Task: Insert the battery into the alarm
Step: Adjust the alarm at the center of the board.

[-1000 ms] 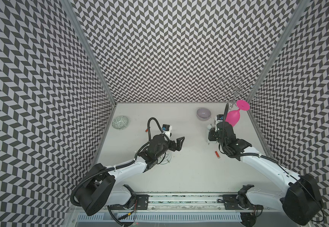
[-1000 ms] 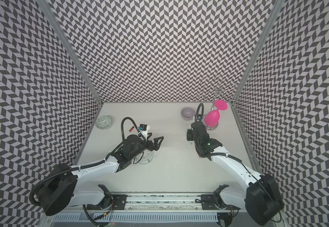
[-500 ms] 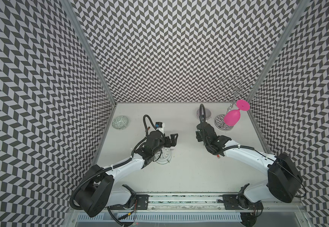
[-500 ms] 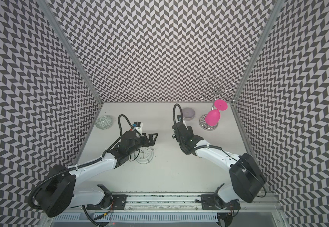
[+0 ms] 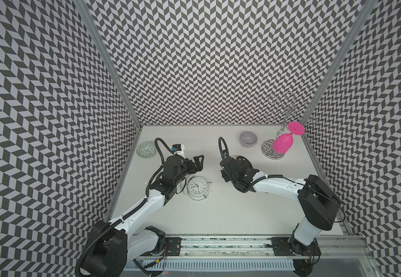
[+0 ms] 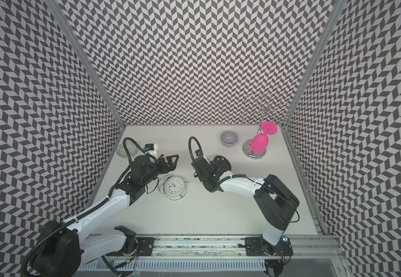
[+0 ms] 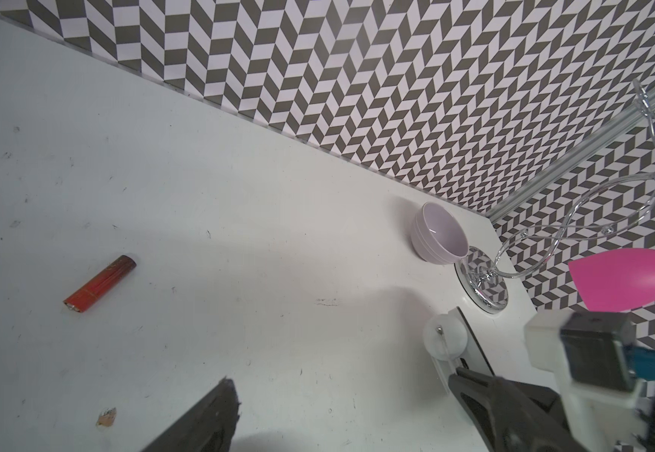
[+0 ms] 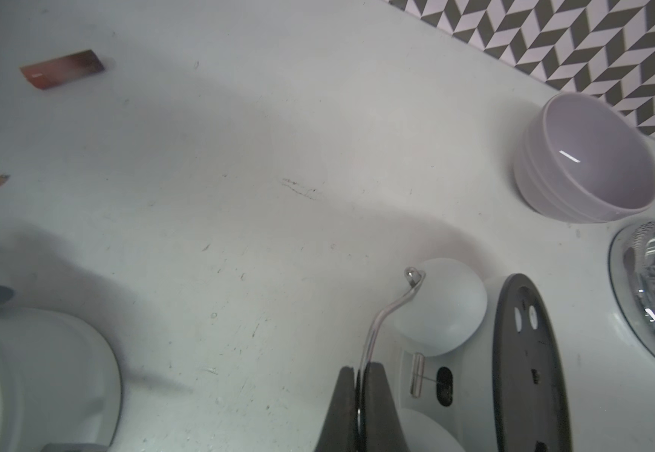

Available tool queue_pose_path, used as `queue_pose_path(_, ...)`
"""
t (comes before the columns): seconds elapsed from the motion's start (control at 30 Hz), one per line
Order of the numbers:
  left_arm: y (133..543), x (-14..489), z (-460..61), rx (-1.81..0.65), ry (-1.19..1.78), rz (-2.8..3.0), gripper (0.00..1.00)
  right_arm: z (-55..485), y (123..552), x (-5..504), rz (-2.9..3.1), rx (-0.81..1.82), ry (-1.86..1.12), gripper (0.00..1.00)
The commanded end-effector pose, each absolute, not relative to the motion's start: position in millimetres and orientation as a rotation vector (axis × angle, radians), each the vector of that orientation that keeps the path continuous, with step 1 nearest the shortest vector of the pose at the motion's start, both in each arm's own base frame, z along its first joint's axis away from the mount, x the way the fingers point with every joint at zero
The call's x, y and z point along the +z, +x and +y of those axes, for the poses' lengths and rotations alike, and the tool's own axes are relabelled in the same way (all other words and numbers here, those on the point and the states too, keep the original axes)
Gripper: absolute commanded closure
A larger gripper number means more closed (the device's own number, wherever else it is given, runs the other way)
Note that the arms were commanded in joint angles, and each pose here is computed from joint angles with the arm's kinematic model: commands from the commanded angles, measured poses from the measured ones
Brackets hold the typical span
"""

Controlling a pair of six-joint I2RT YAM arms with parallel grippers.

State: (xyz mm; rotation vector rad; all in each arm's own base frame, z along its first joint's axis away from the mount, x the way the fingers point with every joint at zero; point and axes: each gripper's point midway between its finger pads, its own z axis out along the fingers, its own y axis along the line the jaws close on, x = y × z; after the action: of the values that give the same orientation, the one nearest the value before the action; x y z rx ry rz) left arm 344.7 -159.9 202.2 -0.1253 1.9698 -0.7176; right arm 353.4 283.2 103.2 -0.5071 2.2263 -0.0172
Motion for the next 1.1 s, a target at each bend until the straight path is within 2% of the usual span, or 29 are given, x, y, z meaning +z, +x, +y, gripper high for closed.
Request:
queue_pose_path(0.0,341.5,204.0,-154.5,-0.709,-0.128,1.973,0.01,309.9,358.0,97.9,2.215,0.101,-0.489,1.0)
queue_pose_path(0.27,340.4,205.0,-147.9,-0.671,-0.139,1.966,0.01,335.0,352.1,64.3,2.246,0.105,-0.553,1.0)
queue_pose_path(0.5,340.3,205.4,-150.3,-0.675,-0.115,1.962,0.01,358.0,337.1,83.1,2.193,0.316,-0.625,0.73)
queue_pose_path(0.67,340.6,204.2,-161.1,-0.708,-0.08,1.958,0.01,352.3,322.4,134.0,2.057,0.452,-0.621,0.5)
queue_pose_path(0.73,340.6,202.0,-170.8,-0.728,-0.062,1.963,0.01,343.1,323.1,149.6,2.01,0.457,-0.597,0.44)
queue_pose_path(0.9,339.9,198.1,-206.7,-0.778,0.018,1.956,0.01,297.3,348.9,168.7,1.971,0.407,-0.478,0.34)
queue_pose_path(1.07,333.2,191.3,-247.8,-0.857,0.128,1.947,0.01,244.6,383.2,154.7,2.044,0.432,-0.365,0.32)
